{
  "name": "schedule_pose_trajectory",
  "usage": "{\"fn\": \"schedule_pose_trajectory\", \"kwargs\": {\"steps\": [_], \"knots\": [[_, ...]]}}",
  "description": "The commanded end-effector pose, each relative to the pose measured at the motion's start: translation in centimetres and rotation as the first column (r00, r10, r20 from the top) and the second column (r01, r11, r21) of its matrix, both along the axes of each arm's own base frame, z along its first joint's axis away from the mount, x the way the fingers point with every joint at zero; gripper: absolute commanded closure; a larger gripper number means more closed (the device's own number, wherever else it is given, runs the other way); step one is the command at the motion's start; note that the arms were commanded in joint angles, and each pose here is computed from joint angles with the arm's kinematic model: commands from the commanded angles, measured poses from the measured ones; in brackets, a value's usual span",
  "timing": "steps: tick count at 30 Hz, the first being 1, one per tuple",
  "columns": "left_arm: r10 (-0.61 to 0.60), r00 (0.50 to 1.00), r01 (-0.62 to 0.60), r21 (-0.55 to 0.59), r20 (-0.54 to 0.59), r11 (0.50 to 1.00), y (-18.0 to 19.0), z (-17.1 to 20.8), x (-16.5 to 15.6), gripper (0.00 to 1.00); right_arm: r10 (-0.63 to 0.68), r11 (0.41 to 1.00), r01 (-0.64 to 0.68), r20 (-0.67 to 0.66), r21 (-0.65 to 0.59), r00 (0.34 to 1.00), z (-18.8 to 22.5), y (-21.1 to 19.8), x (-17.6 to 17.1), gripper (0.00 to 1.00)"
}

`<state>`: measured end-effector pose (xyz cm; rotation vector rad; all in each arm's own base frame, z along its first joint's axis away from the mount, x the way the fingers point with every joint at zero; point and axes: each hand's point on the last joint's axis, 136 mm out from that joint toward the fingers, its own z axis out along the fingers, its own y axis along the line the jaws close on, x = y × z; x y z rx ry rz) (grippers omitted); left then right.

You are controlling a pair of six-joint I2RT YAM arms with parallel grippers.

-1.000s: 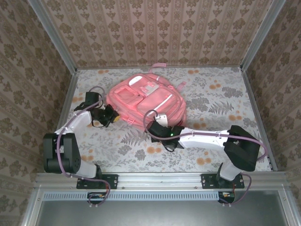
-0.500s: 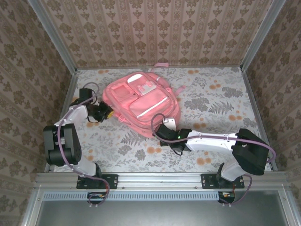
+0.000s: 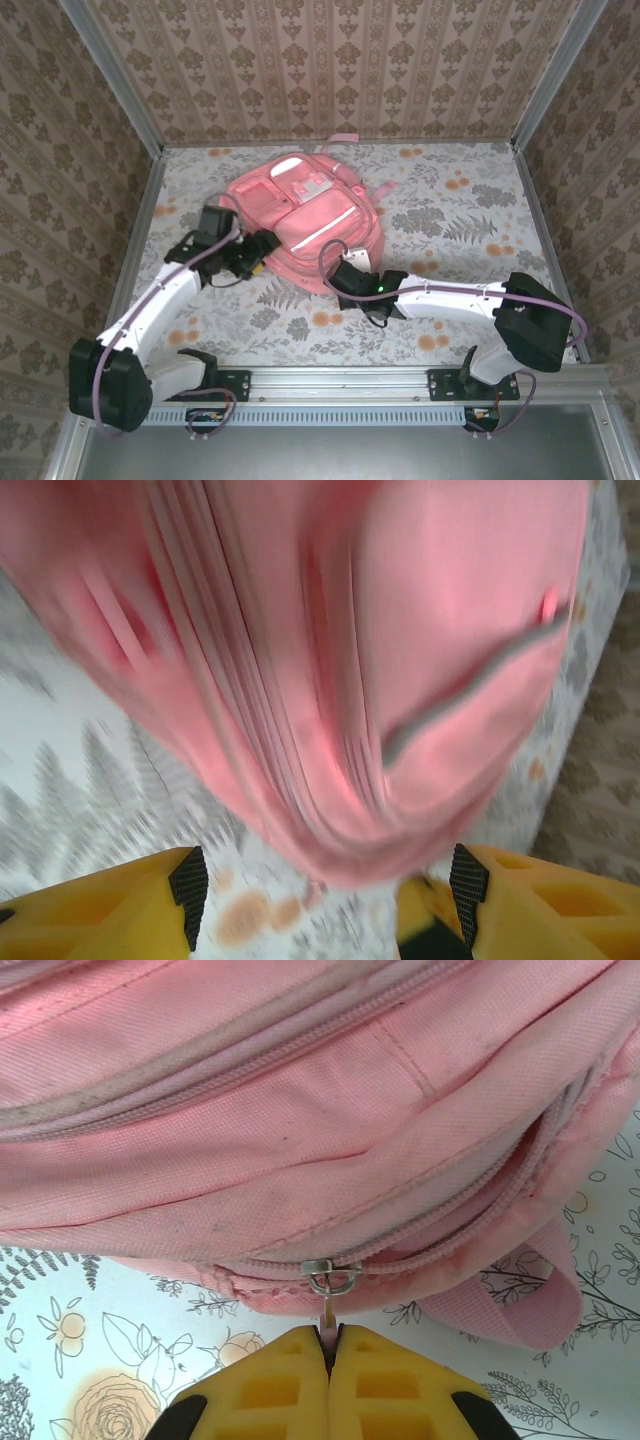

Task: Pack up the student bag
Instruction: Zip the student bag at the center of the table.

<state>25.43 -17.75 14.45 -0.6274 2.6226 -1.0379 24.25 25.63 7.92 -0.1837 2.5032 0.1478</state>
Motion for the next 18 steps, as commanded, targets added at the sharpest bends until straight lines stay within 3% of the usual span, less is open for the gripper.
{"fn": "schedule_pose_trajectory", "kwargs": {"steps": [1,7,13,15,18], "knots": [[0.104,0.987,-0.11,-0.044,-0.123,0.993,-1.7,-1.6,-1.8,0.32,0.024,1.0,-0.024,-0.006,0.002,1.0,0.5,0.6,0.2,1.0],[0.121,0.982,-0.13,-0.055,-0.147,0.99,-4.8,-2.9,-3.2,0.29,0.034,0.999,-0.034,-0.006,0.001,0.999,0.5,0.5,0.1,1.0],[0.12,0.984,-0.123,-0.017,-0.132,0.992,-7.1,-4.8,-1.8,0.29,0.041,0.999,-0.04,-0.007,0.015,0.999,0.4,0.2,-0.3,1.0],[0.115,0.986,-0.114,0.018,-0.117,0.993,-7.6,-5.3,-1.1,0.36,0.041,0.999,-0.04,-0.006,0.017,0.999,0.5,0.1,-0.4,1.0],[0.099,0.988,-0.091,0.071,-0.115,0.993,-8.1,-5.9,-0.9,0.58,0.044,0.999,-0.044,0.001,0.022,0.999,0.7,0.1,-0.4,1.0]]}}
